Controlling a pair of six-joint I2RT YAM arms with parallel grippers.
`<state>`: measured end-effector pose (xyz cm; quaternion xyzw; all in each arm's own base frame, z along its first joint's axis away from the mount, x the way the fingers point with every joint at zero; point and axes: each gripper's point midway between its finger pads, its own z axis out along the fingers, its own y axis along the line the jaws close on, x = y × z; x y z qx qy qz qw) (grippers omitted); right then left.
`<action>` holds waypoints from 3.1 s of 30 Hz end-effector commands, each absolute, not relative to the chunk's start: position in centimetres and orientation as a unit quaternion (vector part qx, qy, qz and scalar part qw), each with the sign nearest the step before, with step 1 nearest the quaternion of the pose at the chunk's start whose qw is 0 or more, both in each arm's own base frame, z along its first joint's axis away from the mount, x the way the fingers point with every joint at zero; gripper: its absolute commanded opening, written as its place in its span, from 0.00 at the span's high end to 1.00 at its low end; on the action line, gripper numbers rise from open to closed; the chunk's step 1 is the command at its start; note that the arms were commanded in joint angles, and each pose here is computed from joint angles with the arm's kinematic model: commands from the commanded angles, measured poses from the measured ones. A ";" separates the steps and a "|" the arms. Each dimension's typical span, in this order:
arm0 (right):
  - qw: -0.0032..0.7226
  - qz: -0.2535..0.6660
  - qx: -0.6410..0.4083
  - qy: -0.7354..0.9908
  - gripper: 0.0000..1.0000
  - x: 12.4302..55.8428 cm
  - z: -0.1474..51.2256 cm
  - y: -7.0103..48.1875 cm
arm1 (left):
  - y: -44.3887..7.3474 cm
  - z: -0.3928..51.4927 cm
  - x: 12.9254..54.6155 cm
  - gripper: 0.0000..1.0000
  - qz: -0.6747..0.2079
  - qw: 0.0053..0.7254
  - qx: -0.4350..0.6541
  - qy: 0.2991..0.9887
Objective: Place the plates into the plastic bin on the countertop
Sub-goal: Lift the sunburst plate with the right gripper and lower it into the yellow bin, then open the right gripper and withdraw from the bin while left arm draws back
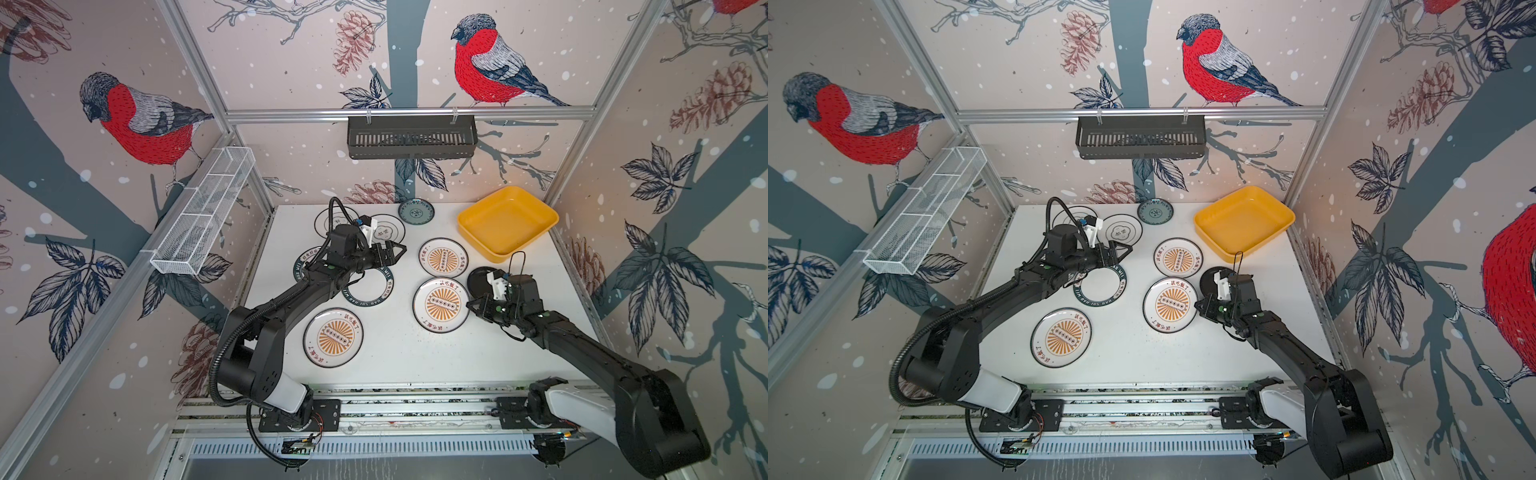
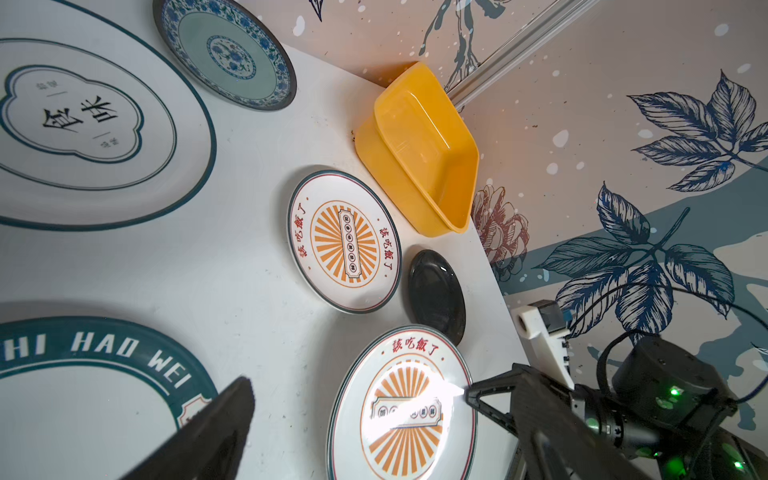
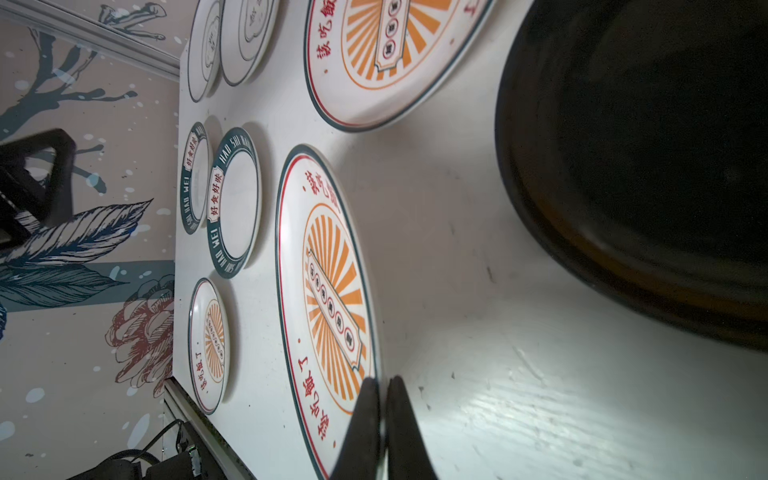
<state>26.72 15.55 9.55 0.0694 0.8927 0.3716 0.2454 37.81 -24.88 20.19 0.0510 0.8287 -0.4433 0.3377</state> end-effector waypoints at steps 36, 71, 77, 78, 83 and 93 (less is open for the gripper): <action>0.477 0.336 0.320 0.747 0.99 41.6 23.1 0.2 | -40.0 23.0 40.7 0.03 -0.549 0.299 0.213 0.751; 0.358 0.236 0.430 0.795 0.99 55.8 9.4 -6.5 | -41.4 23.8 45.6 0.03 -0.513 0.354 0.192 0.758; 0.349 0.224 0.430 0.802 0.98 56.4 8.2 -6.5 | -41.2 23.6 45.5 0.03 -0.506 0.353 0.189 0.764; 0.346 0.221 0.432 0.804 0.96 56.5 7.9 -6.5 | -41.1 23.6 45.5 0.03 -0.504 0.354 0.189 0.765; 0.333 0.199 0.443 0.808 0.88 56.8 6.7 -7.2 | -40.6 23.5 45.2 0.03 -0.498 0.355 0.184 0.770; 0.320 0.175 0.456 0.812 0.73 57.5 5.7 -8.1 | -39.4 23.7 45.0 0.03 -0.481 0.369 0.174 0.776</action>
